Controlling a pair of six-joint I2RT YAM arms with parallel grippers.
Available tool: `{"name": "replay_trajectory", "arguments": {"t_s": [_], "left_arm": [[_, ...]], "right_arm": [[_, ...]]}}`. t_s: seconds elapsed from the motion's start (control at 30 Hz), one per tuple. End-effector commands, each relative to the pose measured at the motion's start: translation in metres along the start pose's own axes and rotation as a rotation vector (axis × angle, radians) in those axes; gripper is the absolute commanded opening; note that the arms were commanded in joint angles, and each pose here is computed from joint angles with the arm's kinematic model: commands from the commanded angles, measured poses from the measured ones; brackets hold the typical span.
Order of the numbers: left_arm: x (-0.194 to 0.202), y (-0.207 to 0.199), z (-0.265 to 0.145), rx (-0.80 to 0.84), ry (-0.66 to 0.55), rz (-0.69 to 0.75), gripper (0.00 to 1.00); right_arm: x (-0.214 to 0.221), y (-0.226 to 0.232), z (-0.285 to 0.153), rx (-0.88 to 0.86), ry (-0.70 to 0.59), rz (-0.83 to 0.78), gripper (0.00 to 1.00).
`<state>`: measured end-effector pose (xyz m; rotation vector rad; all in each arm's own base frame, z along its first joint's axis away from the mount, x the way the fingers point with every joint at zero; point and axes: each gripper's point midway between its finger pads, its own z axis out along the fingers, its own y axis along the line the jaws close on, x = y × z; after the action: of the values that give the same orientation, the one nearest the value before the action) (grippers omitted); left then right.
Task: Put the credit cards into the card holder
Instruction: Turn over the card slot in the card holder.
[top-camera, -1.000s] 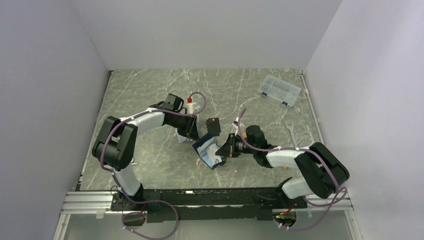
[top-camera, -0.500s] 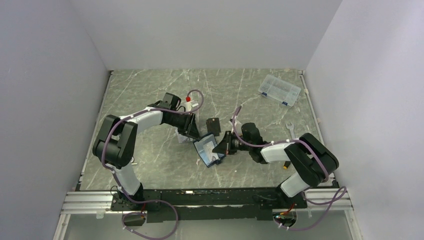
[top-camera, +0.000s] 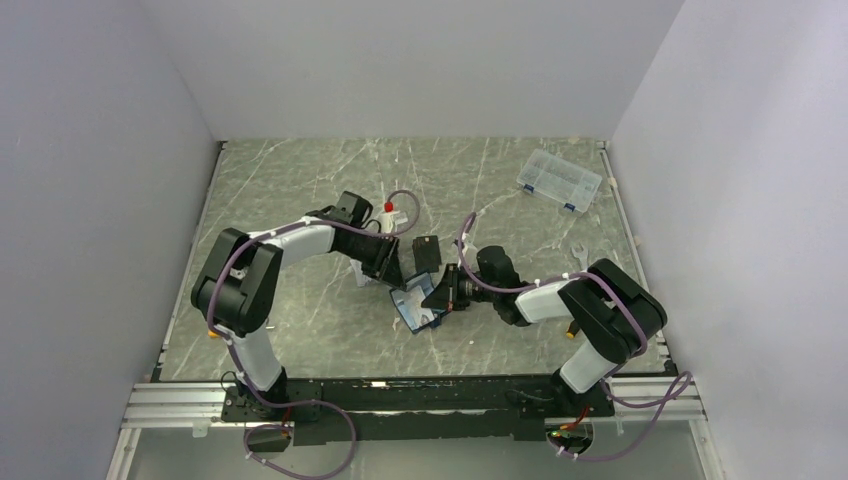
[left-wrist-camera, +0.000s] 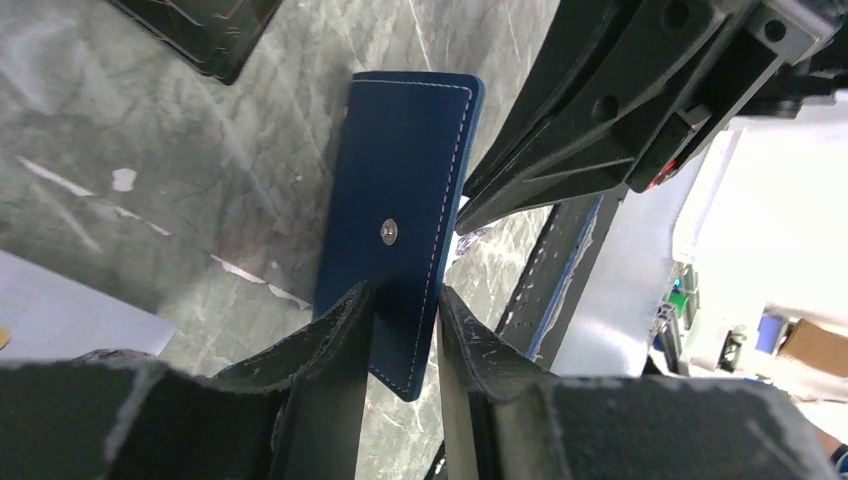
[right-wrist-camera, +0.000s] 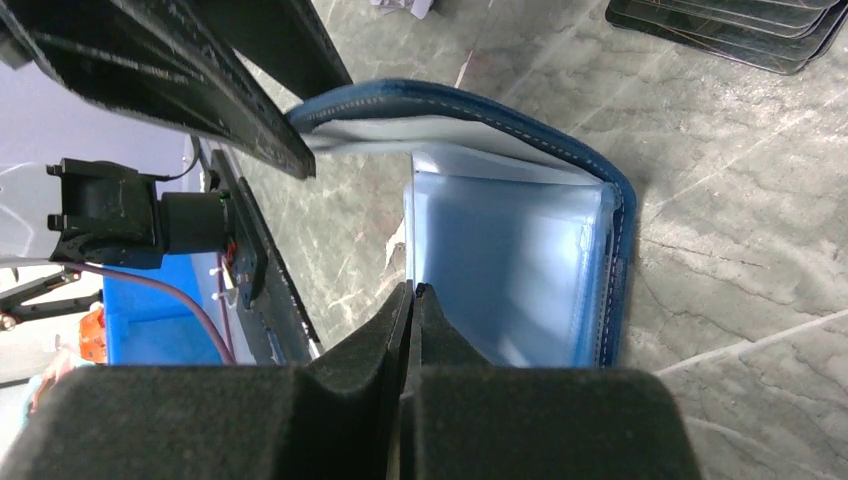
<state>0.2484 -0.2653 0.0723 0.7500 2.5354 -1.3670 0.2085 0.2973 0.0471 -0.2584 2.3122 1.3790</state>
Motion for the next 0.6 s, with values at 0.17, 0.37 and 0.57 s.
{"name": "replay_trajectory", "arguments": {"t_s": [0.17, 0.37, 0.57], "left_arm": [[-0.001, -0.011, 0.000, -0.023, 0.025, 0.176, 0.35], [-0.011, 0.006, -0.011, -0.166, 0.023, 0.253, 0.35], [-0.014, 0.020, -0.014, -0.257, 0.051, 0.251, 0.31]], "right_arm": [[-0.041, 0.023, 0.010, -0.043, -0.083, -0.071, 0.00], [-0.038, 0.022, 0.009, -0.048, -0.088, -0.057, 0.00], [-0.026, 0.017, 0.010, -0.047, -0.070, -0.038, 0.00]]}}
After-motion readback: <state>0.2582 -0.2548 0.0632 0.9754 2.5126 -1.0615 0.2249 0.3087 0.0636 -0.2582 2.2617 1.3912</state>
